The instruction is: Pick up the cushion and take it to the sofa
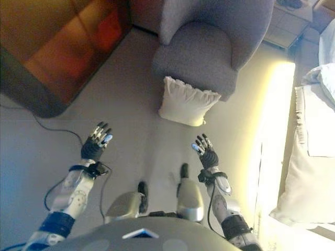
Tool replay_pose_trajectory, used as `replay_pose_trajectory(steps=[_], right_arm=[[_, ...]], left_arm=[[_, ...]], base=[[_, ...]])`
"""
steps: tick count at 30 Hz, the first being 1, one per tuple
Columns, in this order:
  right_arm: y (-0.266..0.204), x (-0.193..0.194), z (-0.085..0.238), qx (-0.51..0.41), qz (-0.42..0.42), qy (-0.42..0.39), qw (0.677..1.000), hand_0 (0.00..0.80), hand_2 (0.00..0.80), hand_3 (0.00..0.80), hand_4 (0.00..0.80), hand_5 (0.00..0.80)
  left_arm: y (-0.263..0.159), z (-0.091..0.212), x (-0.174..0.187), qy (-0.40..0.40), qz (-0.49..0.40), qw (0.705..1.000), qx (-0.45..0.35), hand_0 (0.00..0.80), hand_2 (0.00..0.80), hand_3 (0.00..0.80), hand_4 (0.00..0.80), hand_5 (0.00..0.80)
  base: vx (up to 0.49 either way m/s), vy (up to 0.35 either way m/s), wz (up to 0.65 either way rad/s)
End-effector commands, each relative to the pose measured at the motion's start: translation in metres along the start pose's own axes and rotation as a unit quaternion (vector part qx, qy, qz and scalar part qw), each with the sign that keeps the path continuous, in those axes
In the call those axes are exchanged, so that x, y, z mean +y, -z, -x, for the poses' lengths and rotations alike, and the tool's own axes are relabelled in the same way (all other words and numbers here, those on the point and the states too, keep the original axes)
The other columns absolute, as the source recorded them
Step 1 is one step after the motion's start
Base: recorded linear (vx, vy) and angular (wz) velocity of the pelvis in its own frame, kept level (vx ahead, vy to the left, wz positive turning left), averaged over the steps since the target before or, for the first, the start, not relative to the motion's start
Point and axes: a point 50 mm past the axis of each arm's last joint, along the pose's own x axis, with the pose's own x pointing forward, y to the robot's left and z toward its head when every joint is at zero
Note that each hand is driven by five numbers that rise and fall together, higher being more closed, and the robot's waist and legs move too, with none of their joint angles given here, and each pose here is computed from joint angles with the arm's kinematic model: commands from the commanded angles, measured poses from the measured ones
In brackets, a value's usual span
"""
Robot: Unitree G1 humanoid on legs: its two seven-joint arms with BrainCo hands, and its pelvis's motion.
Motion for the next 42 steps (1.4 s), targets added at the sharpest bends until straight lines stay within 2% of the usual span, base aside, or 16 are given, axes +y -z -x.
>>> replay_pose_trajectory(steps=[1,6,13,18,28,33,42], right_arm=[[-0.005,0.001,0.002,-0.033,-0.014,-0.006,0.999,0.0,0.0,0.0,0.0,0.0],[-0.001,0.004,0.006,-0.008,0.001,-0.026,1.0,0.0,0.0,0.0,0.0,0.0],[-0.007,0.009,-0.006,-0.011,0.02,-0.06,0.998,0.0,0.0,0.0,0.0,0.0],[-0.01,0.007,-0.001,-0.025,0.001,-0.049,0.998,0.0,0.0,0.0,0.0,0.0],[0.007,-0.011,0.022,-0.015,-0.008,-0.025,1.0,0.0,0.0,0.0,0.0,0.0],[0.004,-0.006,0.014,-0.007,-0.022,-0.016,1.0,0.0,0.0,0.0,0.0,0.0],[0.004,0.023,-0.005,-0.02,-0.03,-0.047,0.998,0.0,0.0,0.0,0.0,0.0]], left_arm=[[-0.023,0.005,-0.002,0.039,-0.023,0.998,-0.049,0.0,0.0,0.0,0.0,0.0],[-0.014,0.014,-0.002,0.005,-0.007,0.999,-0.041,0.0,0.0,0.0,0.0,0.0],[-0.031,0.0,-0.012,-0.014,0.029,0.996,-0.082,0.0,0.0,0.0,0.0,0.0],[-0.04,0.002,-0.004,-0.02,0.029,0.995,-0.098,0.0,0.0,0.0,0.0,0.0],[-0.031,0.021,0.022,-0.046,0.034,0.995,-0.088,0.0,0.0,0.0,0.0,0.0],[-0.036,0.024,0.03,-0.062,0.03,0.993,-0.095,0.0,0.0,0.0,0.0,0.0],[-0.046,0.015,0.025,-0.022,0.004,0.995,-0.101,0.0,0.0,0.0,0.0,0.0]], base=[[0.568,-0.122,0.07],[0.484,-0.126,-0.02],[0.395,-0.138,-0.56],[0.377,0.223,-0.32],[0.455,0.175,-0.23],[0.344,0.208,-0.62],[0.254,0.162,-0.15]])
